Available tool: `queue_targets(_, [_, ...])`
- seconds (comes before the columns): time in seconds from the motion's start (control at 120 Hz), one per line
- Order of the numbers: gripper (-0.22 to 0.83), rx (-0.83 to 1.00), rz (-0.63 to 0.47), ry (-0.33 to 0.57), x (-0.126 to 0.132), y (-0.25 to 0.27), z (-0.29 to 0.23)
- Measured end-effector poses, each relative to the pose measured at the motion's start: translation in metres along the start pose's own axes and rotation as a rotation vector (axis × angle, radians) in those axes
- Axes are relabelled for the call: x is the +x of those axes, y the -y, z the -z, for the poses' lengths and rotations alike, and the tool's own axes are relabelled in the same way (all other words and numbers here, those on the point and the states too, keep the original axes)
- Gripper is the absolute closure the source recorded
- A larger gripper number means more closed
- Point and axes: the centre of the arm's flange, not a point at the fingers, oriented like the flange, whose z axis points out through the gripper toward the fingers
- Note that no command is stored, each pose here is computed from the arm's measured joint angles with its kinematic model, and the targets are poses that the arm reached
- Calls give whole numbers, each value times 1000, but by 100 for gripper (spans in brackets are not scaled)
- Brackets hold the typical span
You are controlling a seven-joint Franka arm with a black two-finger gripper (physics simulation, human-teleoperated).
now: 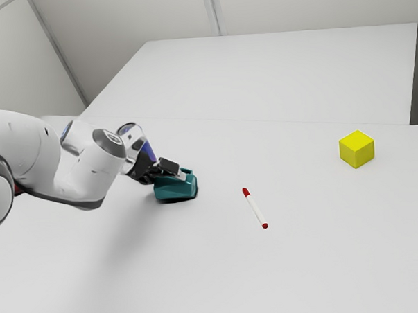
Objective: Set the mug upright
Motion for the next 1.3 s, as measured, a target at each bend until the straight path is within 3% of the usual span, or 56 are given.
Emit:
queue_targets(0.192, [0,-77,-21,-20,-5,2,-4])
queue_targets(0.275, [6,-101,-45,-25,-5,-1,-6])
queue_targets(0.583, [48,-151,-143,-39,-3,-14,-8])
queue_targets(0.8, [70,-179,-230,-69,7,-39,3])
queue_targets(1.05, [77,-190,-387,-62,14,-76,19])
queue_targets(1.3, [79,-68,-683,145,19,-96,35])
